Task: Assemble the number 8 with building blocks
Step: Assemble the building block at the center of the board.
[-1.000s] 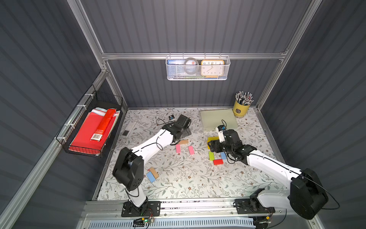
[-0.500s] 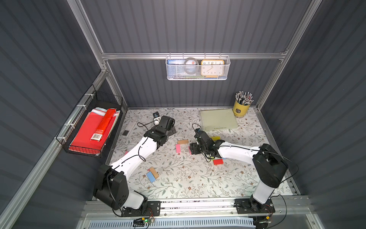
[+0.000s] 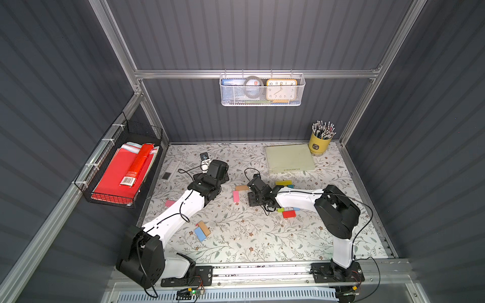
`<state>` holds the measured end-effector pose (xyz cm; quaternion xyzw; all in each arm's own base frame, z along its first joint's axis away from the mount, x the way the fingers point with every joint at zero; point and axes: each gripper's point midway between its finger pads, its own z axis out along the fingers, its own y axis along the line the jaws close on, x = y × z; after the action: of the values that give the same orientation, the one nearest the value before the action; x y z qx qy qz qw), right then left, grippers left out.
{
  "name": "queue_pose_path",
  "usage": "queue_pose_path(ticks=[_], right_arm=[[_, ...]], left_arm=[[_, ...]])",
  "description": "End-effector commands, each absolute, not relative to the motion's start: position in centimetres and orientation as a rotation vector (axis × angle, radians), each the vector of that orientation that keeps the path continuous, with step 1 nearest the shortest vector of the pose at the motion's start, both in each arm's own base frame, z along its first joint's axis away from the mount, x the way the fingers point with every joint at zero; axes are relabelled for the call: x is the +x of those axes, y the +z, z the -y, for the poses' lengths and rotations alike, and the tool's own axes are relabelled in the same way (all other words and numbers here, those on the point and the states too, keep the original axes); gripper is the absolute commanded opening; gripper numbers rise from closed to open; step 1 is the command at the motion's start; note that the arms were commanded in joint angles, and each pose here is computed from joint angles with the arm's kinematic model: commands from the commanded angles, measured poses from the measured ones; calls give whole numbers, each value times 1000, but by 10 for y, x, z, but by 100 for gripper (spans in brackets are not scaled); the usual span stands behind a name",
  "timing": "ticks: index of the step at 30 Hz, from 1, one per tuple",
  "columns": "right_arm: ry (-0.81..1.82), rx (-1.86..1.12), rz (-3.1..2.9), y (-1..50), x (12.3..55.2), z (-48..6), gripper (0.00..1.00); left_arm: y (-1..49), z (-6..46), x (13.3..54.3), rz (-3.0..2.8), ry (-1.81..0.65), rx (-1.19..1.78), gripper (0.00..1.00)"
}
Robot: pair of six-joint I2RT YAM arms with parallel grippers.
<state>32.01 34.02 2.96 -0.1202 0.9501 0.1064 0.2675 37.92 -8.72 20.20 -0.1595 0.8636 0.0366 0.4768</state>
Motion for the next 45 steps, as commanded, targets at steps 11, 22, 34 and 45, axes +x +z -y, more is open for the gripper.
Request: queue_pose_path(ticks=[11,22,34,45], right_arm=[[295,-287,-2595,16,319,-350,43],[308,-318,-2590,14,327,-365,28],[289,-299,-2600,8,329,-366,28],[283,-275,-2596,6,333,-366,30]], left_arm=[[207,75,375,-2071,147,-395,99],[204,75,374,-2081,155,-393,99],[203,73,373,-2082,167,-392,99],[200,73,372,-2090,173,-392,99]])
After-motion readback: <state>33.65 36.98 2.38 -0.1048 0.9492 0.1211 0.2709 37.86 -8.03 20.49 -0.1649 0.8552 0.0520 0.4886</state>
